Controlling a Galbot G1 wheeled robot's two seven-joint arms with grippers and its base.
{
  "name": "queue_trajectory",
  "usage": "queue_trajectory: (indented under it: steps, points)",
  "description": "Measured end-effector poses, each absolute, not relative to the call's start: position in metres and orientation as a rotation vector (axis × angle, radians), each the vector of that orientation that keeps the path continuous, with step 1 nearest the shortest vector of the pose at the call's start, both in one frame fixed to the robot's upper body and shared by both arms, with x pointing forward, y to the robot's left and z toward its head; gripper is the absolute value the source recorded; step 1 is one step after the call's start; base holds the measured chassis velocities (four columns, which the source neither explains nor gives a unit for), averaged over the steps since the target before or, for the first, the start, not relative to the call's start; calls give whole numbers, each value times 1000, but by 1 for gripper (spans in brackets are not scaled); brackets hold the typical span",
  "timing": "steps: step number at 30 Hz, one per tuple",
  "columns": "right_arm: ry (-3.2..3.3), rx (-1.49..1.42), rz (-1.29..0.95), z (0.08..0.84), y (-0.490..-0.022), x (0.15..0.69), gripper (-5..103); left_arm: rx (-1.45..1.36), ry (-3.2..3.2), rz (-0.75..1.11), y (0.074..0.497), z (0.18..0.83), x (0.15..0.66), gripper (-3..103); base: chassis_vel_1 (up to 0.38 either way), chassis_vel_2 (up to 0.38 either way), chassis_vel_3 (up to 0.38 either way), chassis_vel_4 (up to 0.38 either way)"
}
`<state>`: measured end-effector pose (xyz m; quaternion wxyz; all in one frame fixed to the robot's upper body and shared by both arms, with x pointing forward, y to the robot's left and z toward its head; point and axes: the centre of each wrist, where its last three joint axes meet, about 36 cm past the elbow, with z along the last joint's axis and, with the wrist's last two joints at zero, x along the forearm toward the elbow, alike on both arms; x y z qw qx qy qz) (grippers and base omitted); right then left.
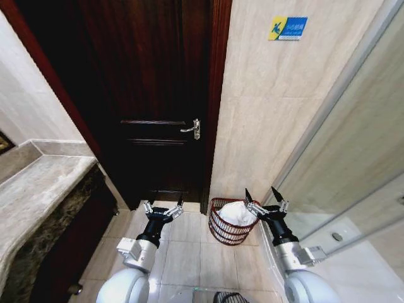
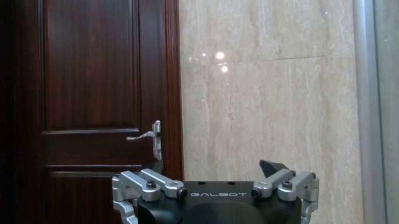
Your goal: Discard the used towel into the hamper.
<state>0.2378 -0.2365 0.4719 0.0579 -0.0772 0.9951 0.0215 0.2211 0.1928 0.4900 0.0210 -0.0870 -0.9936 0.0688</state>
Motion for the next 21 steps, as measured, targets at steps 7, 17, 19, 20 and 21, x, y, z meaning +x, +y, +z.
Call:
queue_trajectory:
  steps: [7,17,19,20,21]
  points:
    - [3016,-234,65,472,-236,238,100,-270,-3080,213,193,490,221,100,120,-98,-114,111]
    - [3016,-234,65,472,-236,238,100,-270,-3080,213,193,490,221,100,112,-117,-115,129]
    - [3016,-234,65,472,-236,238,100,-270,-3080,213,193,490,221,100,130,-142,-150,133]
    - [3016,-234,65,472,-236,238,100,-270,-3080,213,193,490,221,100,130,-142,-154,127]
    - [3016,-234,65,472,-236,238,100,-270,-3080,213,193,490,221,100,154,-126,-154,126]
